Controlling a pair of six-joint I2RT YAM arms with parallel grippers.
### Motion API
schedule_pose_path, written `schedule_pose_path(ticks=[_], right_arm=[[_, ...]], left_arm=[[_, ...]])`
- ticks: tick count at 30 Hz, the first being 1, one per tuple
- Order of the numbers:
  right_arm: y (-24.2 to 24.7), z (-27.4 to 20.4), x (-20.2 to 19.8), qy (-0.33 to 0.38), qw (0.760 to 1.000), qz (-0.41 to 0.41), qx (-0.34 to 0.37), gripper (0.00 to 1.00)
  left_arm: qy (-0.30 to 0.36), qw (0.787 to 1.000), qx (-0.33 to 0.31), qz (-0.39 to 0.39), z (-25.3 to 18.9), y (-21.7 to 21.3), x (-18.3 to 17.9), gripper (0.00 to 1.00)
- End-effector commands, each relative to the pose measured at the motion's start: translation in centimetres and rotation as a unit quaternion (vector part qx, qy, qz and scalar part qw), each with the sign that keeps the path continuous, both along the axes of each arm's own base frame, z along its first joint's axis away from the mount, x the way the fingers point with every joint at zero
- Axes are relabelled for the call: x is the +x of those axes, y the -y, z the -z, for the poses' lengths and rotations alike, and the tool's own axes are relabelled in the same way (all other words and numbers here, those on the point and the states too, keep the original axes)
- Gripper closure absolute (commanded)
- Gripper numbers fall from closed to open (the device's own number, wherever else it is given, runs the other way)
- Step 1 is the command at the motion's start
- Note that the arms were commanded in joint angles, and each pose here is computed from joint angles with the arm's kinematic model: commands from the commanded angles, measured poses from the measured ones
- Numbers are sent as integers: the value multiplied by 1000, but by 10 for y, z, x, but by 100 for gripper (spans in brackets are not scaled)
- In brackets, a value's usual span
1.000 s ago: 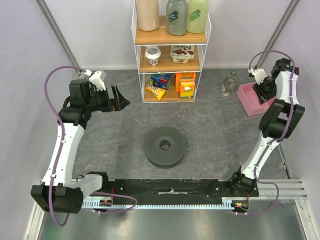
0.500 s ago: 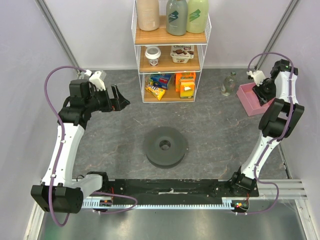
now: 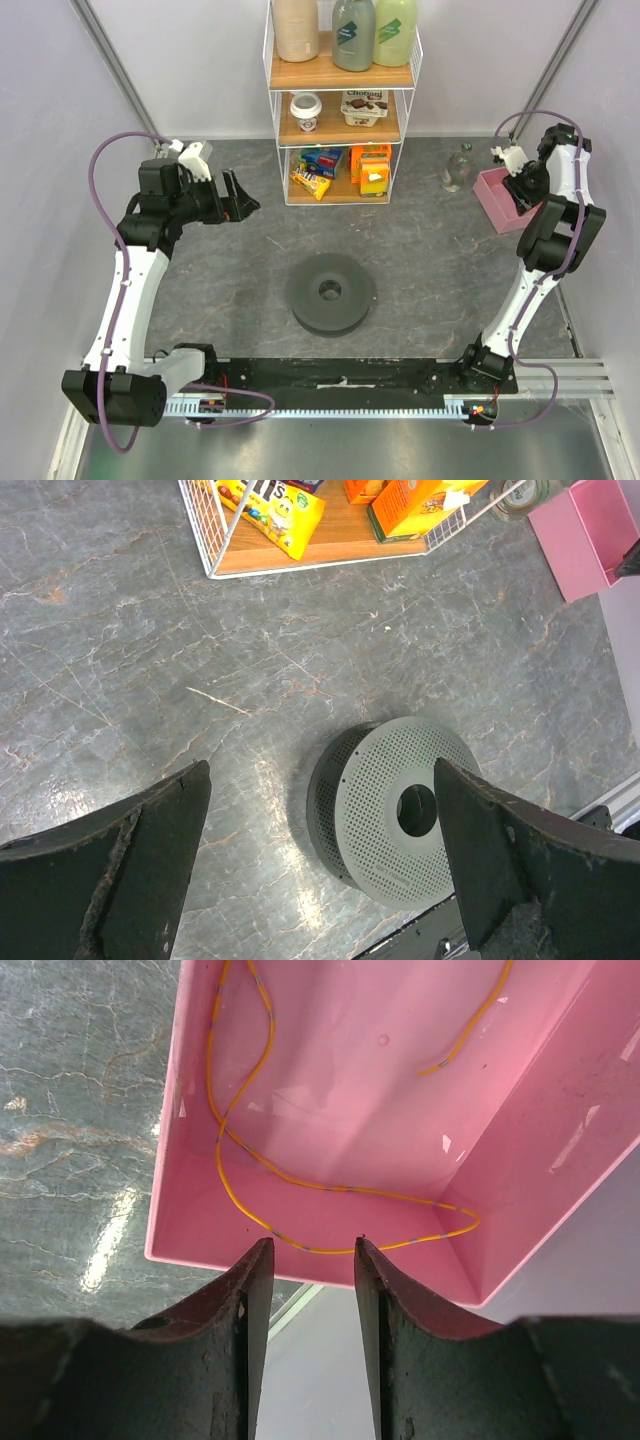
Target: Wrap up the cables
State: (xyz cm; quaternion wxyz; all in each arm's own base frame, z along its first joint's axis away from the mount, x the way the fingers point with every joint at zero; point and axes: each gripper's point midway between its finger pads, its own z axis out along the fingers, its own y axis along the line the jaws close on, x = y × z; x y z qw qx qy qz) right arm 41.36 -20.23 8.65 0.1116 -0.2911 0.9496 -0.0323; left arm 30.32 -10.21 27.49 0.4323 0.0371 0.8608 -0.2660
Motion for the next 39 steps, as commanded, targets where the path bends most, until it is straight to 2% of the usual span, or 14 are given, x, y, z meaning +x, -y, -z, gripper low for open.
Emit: schedule_pose_path(ticks=[1,17,20,24,28,33,39], right_arm=[[5,-7,9,12,1000,0,-14,55],[-5,9,20,-1,999,-49,-19,55],[-2,12,23,-1,998,-51,-22,59],[0,5,28,10,998,-53,-28,81],[3,-22,38,49,997,-51,-42,100],[3,-92,49,139,989,-26,-53,100],[-14,-183,40,248,968,-4,-45,100]], left_arm=[[27,999,-18,0,-20,3,9,2],[26,999,-21,0,-21,4,14,2],[28,999,-21,1,-22,4,15,3],[32,999,-21,5,-25,5,16,3],[45,999,-20,9,-32,6,16,4],[80,997,-16,18,-53,6,10,3],[132,991,-7,35,-77,7,-2,1]])
